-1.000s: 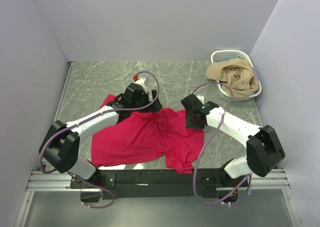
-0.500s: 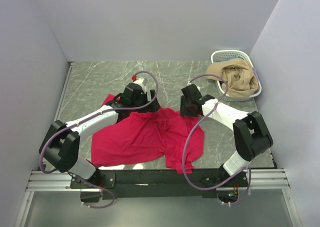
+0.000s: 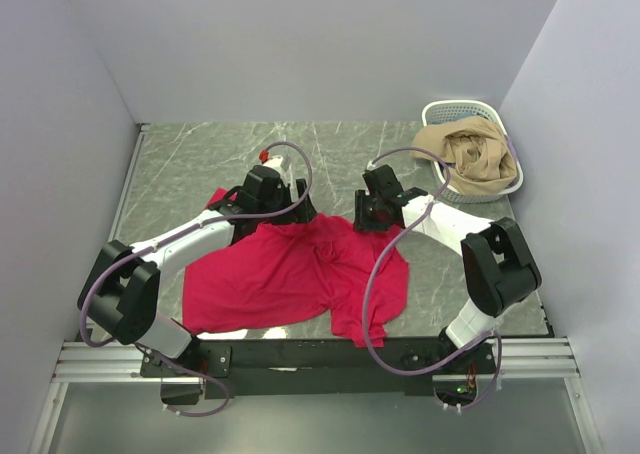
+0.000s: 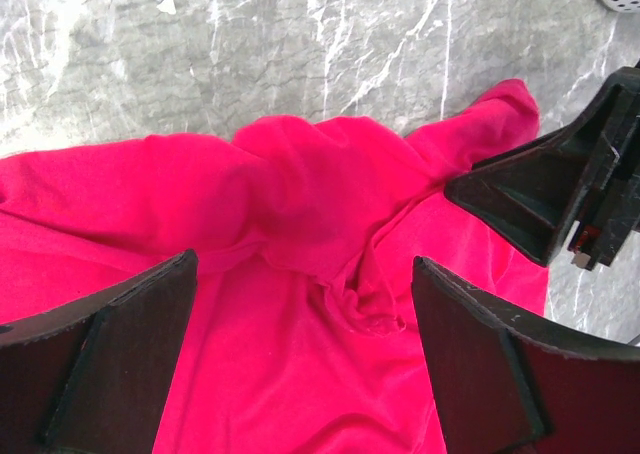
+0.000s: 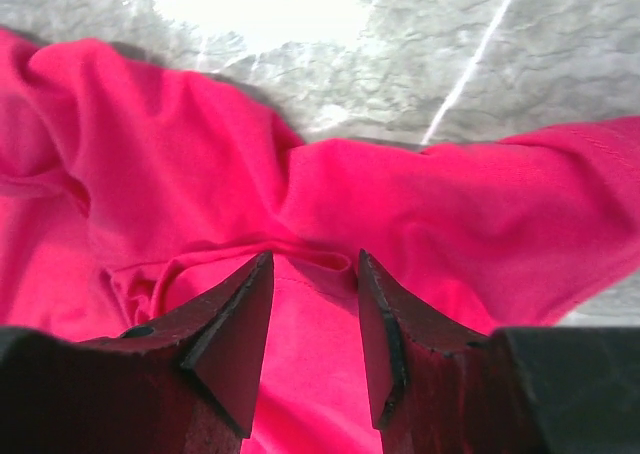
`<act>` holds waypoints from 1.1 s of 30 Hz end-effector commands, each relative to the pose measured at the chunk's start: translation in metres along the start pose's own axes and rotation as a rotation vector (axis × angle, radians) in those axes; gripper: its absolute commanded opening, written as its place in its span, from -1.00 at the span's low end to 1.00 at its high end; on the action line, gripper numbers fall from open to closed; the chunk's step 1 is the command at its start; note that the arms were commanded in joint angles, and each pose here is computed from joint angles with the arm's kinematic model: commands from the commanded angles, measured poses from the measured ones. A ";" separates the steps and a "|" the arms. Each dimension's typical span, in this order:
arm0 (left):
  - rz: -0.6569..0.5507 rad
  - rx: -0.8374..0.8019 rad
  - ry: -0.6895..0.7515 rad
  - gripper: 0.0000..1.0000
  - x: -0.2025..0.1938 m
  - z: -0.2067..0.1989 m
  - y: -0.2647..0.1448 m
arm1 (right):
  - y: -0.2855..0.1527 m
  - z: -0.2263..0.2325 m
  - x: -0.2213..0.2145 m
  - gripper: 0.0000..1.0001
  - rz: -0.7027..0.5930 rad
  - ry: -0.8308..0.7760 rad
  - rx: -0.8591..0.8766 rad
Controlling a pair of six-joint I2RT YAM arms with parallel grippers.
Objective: Fold and stack the t-shirts
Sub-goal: Flatten the tshirt out
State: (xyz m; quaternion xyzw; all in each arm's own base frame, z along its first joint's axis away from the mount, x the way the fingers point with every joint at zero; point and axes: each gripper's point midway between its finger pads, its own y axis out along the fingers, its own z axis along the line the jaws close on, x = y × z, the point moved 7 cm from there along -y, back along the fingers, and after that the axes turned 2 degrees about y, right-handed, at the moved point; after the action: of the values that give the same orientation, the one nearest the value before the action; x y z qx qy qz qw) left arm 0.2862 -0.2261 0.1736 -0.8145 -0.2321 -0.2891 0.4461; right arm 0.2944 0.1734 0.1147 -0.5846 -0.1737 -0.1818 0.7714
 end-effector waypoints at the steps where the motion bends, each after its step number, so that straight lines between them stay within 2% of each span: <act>1: 0.000 -0.007 0.006 0.88 0.000 0.003 0.001 | -0.003 0.008 0.011 -0.07 -0.014 -0.016 0.054; 16: 0.014 -0.008 0.008 0.88 -0.001 0.006 0.003 | -0.006 -0.007 -0.004 -0.07 0.039 -0.046 -0.028; 20: 0.013 0.000 0.010 0.88 0.000 0.007 0.003 | -0.006 -0.009 -0.008 -0.24 0.046 -0.051 -0.034; 21: 0.011 0.004 0.009 0.88 0.000 0.008 0.003 | -0.006 -0.010 -0.007 -0.52 0.044 -0.051 -0.038; 22: 0.012 0.010 0.008 0.88 0.000 0.009 0.003 | -0.006 -0.009 -0.007 -0.67 0.044 -0.054 -0.034; 23: 0.012 0.014 0.009 0.88 0.000 0.010 0.002 | -0.007 -0.009 -0.007 -0.90 0.048 -0.058 -0.027; 24: 0.009 0.028 0.009 0.88 0.001 0.012 0.003 | -0.008 -0.008 -0.007 -1.00 0.047 -0.060 -0.018; 28: -0.013 0.094 -0.005 0.89 0.005 0.023 -0.003 | -0.024 -0.002 0.003 -1.00 -0.013 -0.060 0.019; 33: -0.078 0.258 -0.058 0.99 0.017 0.055 -0.019 | -0.073 0.004 0.040 -1.00 -0.232 -0.040 0.011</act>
State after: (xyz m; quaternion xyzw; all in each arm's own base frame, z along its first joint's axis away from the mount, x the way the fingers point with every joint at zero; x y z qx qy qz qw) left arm 0.2956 -0.2005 0.1616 -0.7915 -0.2535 -0.2589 0.4922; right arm 0.2799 0.1641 0.1285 -0.5919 -0.1881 -0.1606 0.7671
